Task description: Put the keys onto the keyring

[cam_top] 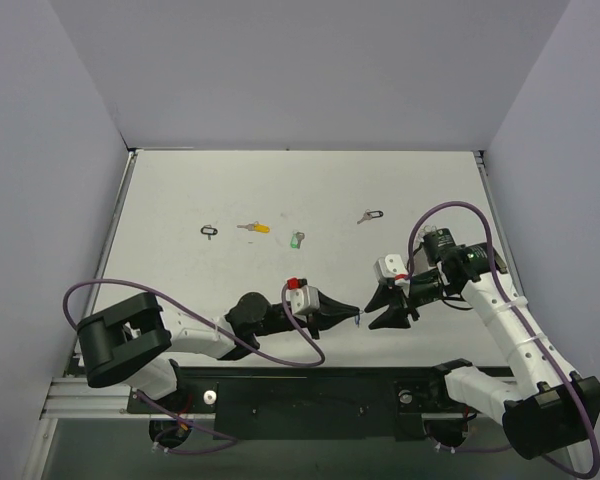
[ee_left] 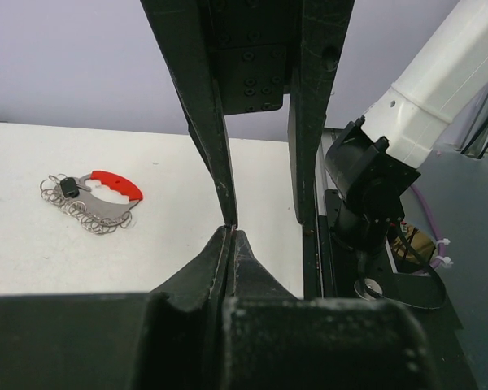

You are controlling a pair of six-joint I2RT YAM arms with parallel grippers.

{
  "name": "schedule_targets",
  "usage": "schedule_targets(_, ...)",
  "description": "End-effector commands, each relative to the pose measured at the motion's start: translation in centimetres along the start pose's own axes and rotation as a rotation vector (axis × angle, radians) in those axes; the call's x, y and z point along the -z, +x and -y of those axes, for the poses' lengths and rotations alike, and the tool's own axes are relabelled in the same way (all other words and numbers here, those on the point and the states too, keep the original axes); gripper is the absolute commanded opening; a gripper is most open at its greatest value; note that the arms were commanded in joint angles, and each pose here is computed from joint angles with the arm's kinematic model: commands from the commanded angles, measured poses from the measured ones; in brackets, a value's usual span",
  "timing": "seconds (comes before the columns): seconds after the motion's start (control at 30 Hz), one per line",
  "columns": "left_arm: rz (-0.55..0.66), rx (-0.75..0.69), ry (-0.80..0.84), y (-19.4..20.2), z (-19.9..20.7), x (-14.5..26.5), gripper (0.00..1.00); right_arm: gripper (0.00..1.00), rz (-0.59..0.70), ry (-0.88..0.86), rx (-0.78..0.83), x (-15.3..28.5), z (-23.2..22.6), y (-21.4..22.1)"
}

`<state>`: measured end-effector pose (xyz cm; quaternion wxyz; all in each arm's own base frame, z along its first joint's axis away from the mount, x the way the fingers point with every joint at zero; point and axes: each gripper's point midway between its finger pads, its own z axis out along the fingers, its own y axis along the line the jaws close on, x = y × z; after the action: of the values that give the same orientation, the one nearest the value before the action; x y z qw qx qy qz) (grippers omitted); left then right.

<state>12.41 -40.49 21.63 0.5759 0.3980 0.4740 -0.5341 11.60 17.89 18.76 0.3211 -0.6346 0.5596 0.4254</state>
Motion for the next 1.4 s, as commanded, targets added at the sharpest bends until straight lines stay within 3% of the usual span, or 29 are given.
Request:
schedule_targets(0.0, 0.105, -0.011, 0.048, -2.8, 1.0, -1.1, 0.0, 0.34, 0.04, -0.031, 0.008, -0.3, -0.6, -0.6)
schedule_targets(0.47, 0.122, -0.01, 0.048, -3.1, 1.2, -1.2, 0.0, 0.33, 0.033, -0.048, -0.01, -0.8, -0.4, 0.0)
schedule_targets(0.73, 0.129, -0.01, 0.044, -3.2, 1.2, -1.3, 0.0, 0.22, 0.017, -0.054, -0.014, -1.1, -0.3, 0.2)
schedule_targets(1.03, 0.143, -0.007, 0.041, -3.4, 1.0, -1.3, 0.0, 0.17, 0.007, -0.058, -0.017, -1.4, -0.1, 0.5)
schedule_targets(1.37, 0.155, -0.006, 0.032, -3.7, 1.0, -1.1, 0.0, 0.0, 0.002, -0.051, -0.019, -1.3, 0.1, 0.4)
